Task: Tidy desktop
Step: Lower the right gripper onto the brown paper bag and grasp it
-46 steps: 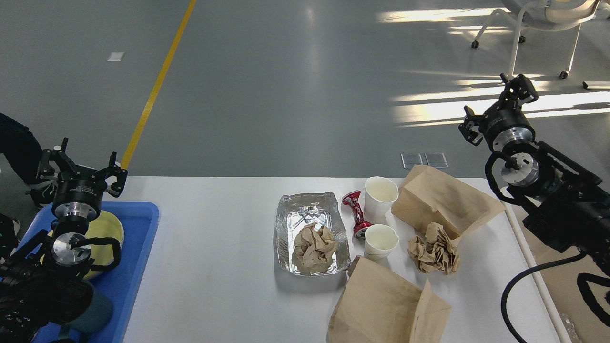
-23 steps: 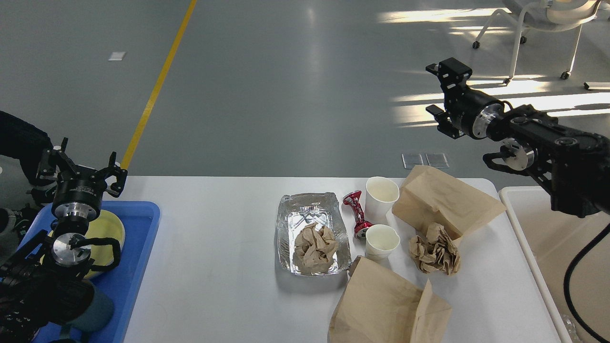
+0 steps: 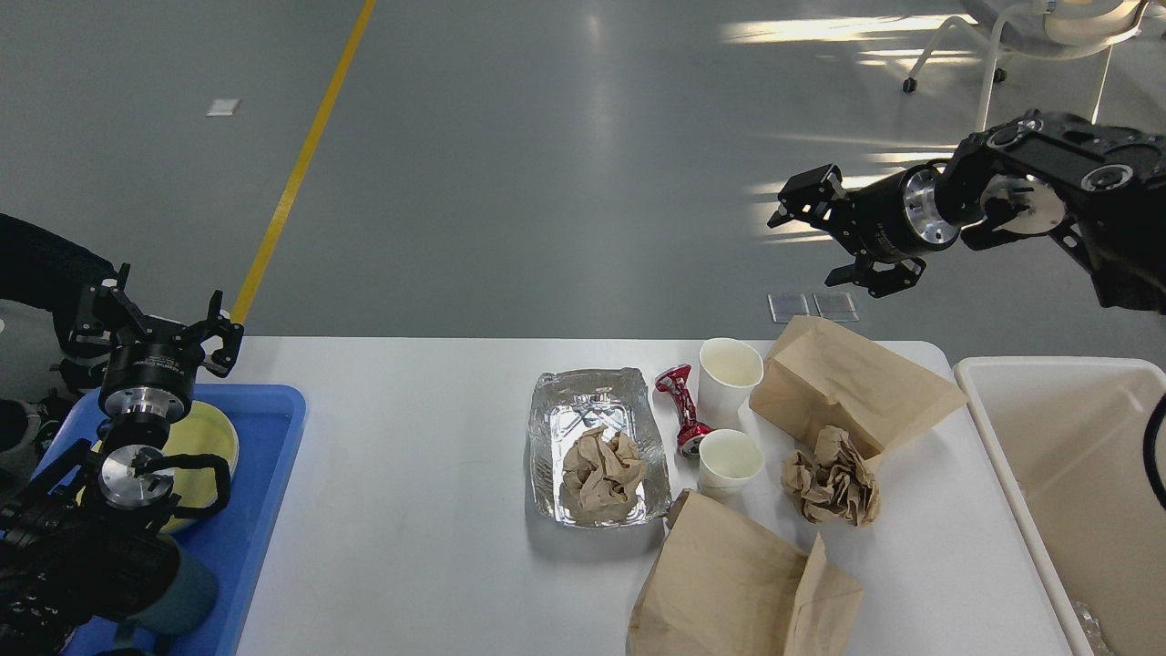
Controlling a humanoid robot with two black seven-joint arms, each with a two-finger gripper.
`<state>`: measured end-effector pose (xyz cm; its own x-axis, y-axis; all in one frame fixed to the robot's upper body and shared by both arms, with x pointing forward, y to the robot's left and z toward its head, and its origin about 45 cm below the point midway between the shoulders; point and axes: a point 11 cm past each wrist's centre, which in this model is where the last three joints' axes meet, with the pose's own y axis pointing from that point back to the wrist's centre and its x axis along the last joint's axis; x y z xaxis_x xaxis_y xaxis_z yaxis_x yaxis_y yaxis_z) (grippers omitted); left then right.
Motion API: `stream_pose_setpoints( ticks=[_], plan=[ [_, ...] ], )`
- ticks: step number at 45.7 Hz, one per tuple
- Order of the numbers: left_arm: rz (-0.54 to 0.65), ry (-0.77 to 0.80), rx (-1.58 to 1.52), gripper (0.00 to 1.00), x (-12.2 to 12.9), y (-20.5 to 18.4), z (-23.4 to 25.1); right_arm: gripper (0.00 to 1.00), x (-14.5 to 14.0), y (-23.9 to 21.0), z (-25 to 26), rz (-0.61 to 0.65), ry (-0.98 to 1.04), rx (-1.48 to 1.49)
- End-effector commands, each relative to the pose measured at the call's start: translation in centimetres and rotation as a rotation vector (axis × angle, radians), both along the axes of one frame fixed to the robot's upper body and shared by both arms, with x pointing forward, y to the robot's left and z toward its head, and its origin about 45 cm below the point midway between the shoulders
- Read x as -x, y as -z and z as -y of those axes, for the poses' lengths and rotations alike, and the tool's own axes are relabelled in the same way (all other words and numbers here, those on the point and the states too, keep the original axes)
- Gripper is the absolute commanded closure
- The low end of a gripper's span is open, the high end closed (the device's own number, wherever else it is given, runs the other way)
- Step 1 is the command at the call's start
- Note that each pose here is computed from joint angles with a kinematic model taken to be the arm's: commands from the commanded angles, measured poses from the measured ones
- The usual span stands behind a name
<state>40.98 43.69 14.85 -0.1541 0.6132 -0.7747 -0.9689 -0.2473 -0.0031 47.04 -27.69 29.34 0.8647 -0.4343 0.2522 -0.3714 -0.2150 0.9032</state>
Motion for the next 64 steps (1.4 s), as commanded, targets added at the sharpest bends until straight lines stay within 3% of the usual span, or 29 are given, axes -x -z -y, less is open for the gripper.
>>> stream_pose_setpoints(
  ticks=[1, 14, 23, 27, 34, 41, 51, 64],
  plan=[
    [0.001, -0.001, 0.002, 0.04, 0.0, 0.0, 0.0, 0.00, 1.8, -0.8, -0.5, -0.074, -0.105, 0.144],
    [0.000, 0.000, 0.000, 0.04, 0.0, 0.0, 0.0, 0.00, 2.8, -3.6, -0.6, -0.087, -0.166, 0.314],
    [0.000, 0.000, 0.001, 0.04, 0.0, 0.0, 0.0, 0.00, 3.6, 2.2, 2.8, -0.119, -0.053, 0.330],
    [0.000, 0.001, 0.000, 0.04, 0.0, 0.0, 0.0, 0.00, 4.7, 6.2, 6.8, -0.116, 0.112, 0.313],
    [0.000, 0.000, 0.000, 0.04, 0.0, 0.0, 0.0, 0.00, 6.8, 9.5, 11.4, -0.111, 0.358, 0.244],
    [0.000, 0.001, 0.000, 0.04, 0.0, 0.0, 0.0, 0.00, 8.2, 13.3, 13.9, -0.073, 0.513, 0.248],
    [0.000, 0.001, 0.000, 0.04, 0.0, 0.0, 0.0, 0.00, 8.6, 15.8, 13.8, -0.034, 0.626, 0.192],
    [0.000, 0.001, 0.000, 0.04, 0.0, 0.0, 0.0, 0.00, 7.9, 16.1, 12.1, -0.010, 0.627, 0.167]
  ],
)
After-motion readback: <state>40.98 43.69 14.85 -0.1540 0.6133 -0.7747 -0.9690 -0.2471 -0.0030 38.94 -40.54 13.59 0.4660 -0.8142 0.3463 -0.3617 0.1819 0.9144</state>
